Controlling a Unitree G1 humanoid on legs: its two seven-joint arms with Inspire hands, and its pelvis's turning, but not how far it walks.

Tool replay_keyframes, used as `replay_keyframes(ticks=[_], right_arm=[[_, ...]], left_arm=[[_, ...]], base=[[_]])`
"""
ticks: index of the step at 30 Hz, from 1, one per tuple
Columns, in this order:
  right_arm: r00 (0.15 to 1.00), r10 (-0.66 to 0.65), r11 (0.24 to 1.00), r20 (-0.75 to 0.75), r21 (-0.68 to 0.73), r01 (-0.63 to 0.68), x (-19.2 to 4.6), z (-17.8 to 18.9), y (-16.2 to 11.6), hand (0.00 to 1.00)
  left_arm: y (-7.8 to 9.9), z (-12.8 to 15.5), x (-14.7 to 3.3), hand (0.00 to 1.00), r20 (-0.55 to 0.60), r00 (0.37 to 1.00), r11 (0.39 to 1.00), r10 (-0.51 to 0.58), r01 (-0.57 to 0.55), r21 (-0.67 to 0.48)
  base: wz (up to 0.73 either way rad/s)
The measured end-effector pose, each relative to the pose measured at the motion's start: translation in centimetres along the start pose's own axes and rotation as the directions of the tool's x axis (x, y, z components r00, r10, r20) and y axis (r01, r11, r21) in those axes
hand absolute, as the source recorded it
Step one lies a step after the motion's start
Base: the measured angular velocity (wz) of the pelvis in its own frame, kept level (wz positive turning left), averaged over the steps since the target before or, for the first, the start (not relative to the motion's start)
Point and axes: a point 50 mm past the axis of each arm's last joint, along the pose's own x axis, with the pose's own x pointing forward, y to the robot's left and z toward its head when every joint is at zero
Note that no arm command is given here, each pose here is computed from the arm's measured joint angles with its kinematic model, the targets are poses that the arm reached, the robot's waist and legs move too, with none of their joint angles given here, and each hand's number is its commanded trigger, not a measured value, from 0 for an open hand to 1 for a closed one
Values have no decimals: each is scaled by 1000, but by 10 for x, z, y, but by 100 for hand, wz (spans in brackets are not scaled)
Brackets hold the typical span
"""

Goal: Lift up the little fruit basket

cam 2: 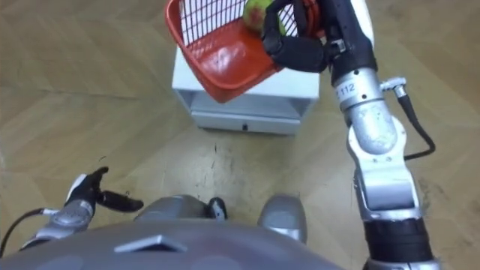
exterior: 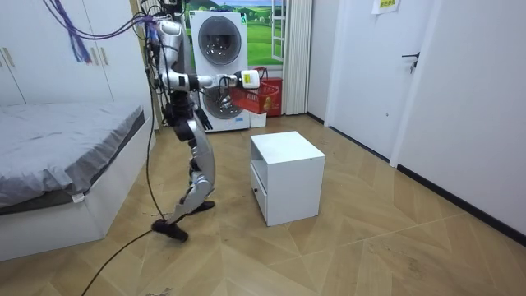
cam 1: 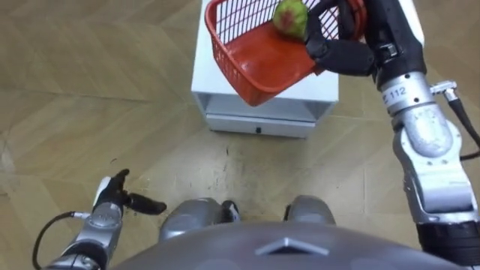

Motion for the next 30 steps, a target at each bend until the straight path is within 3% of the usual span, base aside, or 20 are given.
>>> replay_keyframes(ticks=[4, 9, 14, 30], right_arm=[[999, -32, 999, -22, -19, 32, -2, -4, -2, 100], [994, -61, 998, -86, -27, 59, -7, -19, 1, 100], [995, -52, 999, -85, -14, 51, -7, -18, 7, 100], [969, -124, 992, -216, -21, 122, -9, -52, 18, 100]], left_arm=[[-5, -5, -1, 0, -18, 1000, 1000, -11, 11, -5], [-6, -37, -11, 0, -102, 995, 999, -5, 1, -33], [-16, -51, -17, 0, -157, 987, 999, -30, 25, -34], [-19, -45, -15, 0, -143, 989, 999, -37, 32, -37]], base=[[52], [-4], [-3], [3]])
